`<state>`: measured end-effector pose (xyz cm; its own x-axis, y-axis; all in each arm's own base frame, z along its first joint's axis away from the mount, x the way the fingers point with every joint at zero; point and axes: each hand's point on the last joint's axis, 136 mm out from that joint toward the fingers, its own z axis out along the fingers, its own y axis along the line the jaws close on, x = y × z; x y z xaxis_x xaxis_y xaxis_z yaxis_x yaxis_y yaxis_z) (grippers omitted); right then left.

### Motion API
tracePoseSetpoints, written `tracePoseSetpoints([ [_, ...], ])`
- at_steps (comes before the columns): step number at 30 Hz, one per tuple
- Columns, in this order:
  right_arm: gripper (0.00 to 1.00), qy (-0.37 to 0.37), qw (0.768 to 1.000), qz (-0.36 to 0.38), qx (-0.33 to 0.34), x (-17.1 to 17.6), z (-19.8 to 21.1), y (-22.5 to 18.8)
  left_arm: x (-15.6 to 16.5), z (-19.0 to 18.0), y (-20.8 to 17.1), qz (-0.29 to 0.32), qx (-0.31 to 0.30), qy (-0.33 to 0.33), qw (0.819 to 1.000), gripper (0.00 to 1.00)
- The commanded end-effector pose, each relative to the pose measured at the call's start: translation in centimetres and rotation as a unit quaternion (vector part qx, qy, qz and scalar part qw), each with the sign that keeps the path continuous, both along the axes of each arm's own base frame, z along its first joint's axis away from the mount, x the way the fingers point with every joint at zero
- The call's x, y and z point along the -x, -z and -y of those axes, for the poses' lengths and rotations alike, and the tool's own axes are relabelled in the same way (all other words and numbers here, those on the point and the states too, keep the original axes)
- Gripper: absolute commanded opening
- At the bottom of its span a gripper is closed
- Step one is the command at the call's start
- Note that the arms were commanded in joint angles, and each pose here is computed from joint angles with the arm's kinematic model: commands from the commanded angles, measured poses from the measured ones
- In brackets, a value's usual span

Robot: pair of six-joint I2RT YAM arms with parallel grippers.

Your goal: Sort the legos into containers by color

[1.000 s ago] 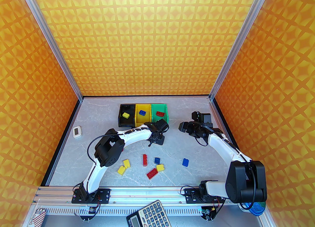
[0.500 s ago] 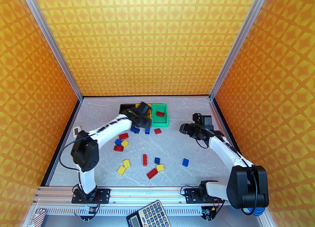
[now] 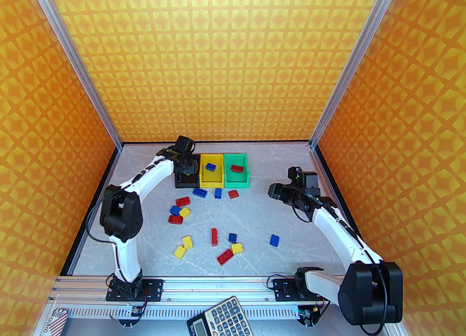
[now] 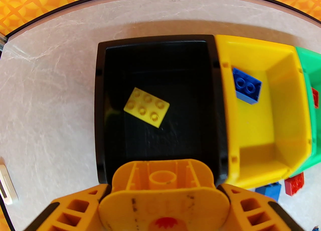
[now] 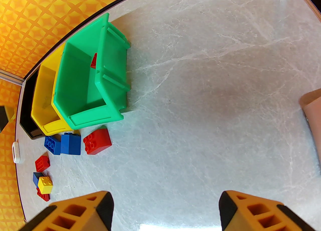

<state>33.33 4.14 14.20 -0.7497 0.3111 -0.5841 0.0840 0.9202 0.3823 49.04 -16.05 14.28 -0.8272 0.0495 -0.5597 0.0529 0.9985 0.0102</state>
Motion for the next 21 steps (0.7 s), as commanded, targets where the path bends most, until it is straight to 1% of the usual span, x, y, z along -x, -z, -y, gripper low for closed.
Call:
tracePoseSetpoints([
  [1,0.74,0.001,1.0,-0.013,0.018,1.2,0.5,0.7,-2.0,-0.3,-0.3,0.005,0.003,0.007,1.0,0.57],
  [3,0.74,0.007,1.0,-0.016,0.026,1.5,0.9,0.8,-2.8,-0.4,0.1,0.001,0.008,0.006,1.0,0.6],
  [4,0.73,0.01,0.999,-0.015,0.032,1.7,1.1,0.6,-3.2,-0.3,0.3,-0.001,0.013,0.009,1.0,0.65],
  [5,0.73,0.011,0.999,-0.009,0.036,1.9,1.2,0.4,-3.5,-0.3,0.3,-0.001,0.014,0.009,1.0,0.74],
  [6,0.73,0.013,0.999,-0.005,0.039,2.0,1.3,0.1,-3.7,-0.3,0.3,-0.001,0.014,0.01,1.0,0.79],
  [8,0.74,0.011,0.999,0.011,0.037,2.2,1.2,-0.5,-3.9,-0.2,-0.3,0.004,0.016,0.012,1.0,0.84],
  [13,0.73,0.006,0.999,0.031,0.038,2.4,0.9,-1.6,-2.6,-0.2,-3.5,0.03,0.036,0.01,0.999,0.86],
  [17,0.74,-0.01,0.997,0.055,0.056,2.5,-0.2,-2.4,0.4,-0.5,-6.6,0.052,0.053,0.006,0.997,0.86],
  [21,0.73,-0.047,0.996,0.045,0.06,2.3,-2.5,-1.9,3.8,-0.7,-8.2,0.069,0.07,0.004,0.995,0.86],
])
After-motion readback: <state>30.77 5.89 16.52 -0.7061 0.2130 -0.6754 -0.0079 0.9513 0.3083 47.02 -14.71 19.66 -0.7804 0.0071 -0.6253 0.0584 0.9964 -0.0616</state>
